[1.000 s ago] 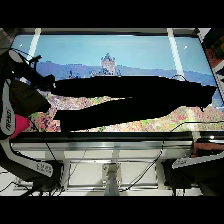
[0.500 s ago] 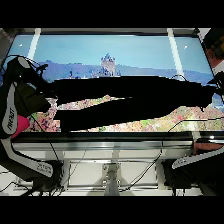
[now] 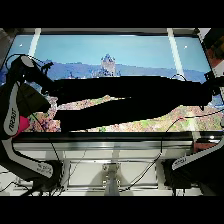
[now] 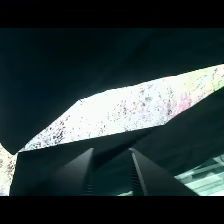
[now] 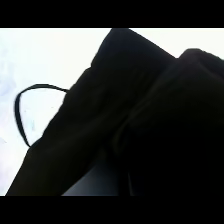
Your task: Fold the clothes and pants, and hang the long-sleeved shirts on hangers.
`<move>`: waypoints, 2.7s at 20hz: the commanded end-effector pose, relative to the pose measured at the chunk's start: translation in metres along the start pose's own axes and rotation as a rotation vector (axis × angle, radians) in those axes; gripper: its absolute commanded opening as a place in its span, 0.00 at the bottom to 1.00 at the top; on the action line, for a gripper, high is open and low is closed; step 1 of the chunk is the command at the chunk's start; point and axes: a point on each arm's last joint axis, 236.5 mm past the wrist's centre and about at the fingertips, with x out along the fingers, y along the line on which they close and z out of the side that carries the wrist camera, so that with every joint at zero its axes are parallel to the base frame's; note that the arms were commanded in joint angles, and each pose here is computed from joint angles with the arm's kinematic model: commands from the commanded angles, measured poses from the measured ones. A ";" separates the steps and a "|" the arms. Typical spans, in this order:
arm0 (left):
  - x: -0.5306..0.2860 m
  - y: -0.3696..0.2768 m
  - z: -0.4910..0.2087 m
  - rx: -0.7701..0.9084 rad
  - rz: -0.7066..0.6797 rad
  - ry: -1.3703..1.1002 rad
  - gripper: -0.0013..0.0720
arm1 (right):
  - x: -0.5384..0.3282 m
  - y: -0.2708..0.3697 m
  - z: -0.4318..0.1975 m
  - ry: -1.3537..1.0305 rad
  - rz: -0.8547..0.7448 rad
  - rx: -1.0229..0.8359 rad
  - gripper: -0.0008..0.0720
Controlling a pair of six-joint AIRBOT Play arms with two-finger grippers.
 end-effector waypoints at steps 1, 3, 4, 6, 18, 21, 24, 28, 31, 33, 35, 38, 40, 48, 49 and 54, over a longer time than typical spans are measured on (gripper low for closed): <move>-0.018 -0.010 -0.003 0.070 0.000 -0.043 0.31 | 0.000 -0.004 -0.008 0.034 -0.017 0.006 0.04; -0.028 -0.014 -0.021 0.095 0.007 -0.053 0.31 | -0.004 0.003 -0.009 0.038 0.011 -0.062 0.04; -0.029 -0.011 -0.035 0.087 0.015 -0.044 0.31 | -0.005 0.008 -0.013 0.053 0.030 -0.097 0.03; -0.028 -0.004 -0.071 0.063 0.001 -0.021 0.31 | -0.008 0.014 -0.020 0.084 0.054 -0.151 0.03; 0.053 0.024 -0.214 -0.188 -0.164 0.050 0.62 | -0.019 0.045 -0.056 0.219 0.214 -0.295 0.04; 0.054 0.043 -0.193 -0.199 -0.102 -0.051 0.62 | -0.020 0.050 -0.058 0.225 0.240 -0.297 0.04; 0.055 0.066 -0.189 -0.178 -0.005 -0.075 0.62 | -0.022 0.057 -0.060 0.229 0.269 -0.292 0.04; 0.053 0.078 -0.176 -0.174 0.039 -0.136 0.61 | -0.023 0.058 -0.061 0.232 0.273 -0.293 0.04; 0.053 0.078 -0.168 -0.176 0.039 -0.167 0.60 | -0.024 0.062 -0.062 0.234 0.290 -0.288 0.04; 0.053 0.075 -0.168 -0.178 0.030 -0.168 0.60 | -0.024 0.063 -0.062 0.234 0.295 -0.287 0.04; 0.053 0.075 -0.168 -0.178 0.030 -0.167 0.60 | -0.024 0.063 -0.062 0.234 0.295 -0.287 0.04; 0.054 0.075 -0.169 -0.179 0.028 -0.160 0.60 | -0.024 0.063 -0.062 0.234 0.296 -0.287 0.04; 0.061 0.074 -0.176 -0.190 0.011 -0.114 0.60 | -0.024 0.063 -0.062 0.234 0.296 -0.287 0.04; 0.081 0.040 -0.169 -0.204 -0.195 -0.065 0.03 | -0.024 0.063 -0.062 0.234 0.298 -0.286 0.04; 0.079 0.033 -0.164 -0.217 -0.228 -0.083 0.03 | -0.025 0.064 -0.062 0.234 0.298 -0.286 0.04; 0.011 -0.031 -0.120 -0.125 -0.457 -0.259 0.02 | -0.060 0.075 -0.059 0.253 0.347 -0.325 0.03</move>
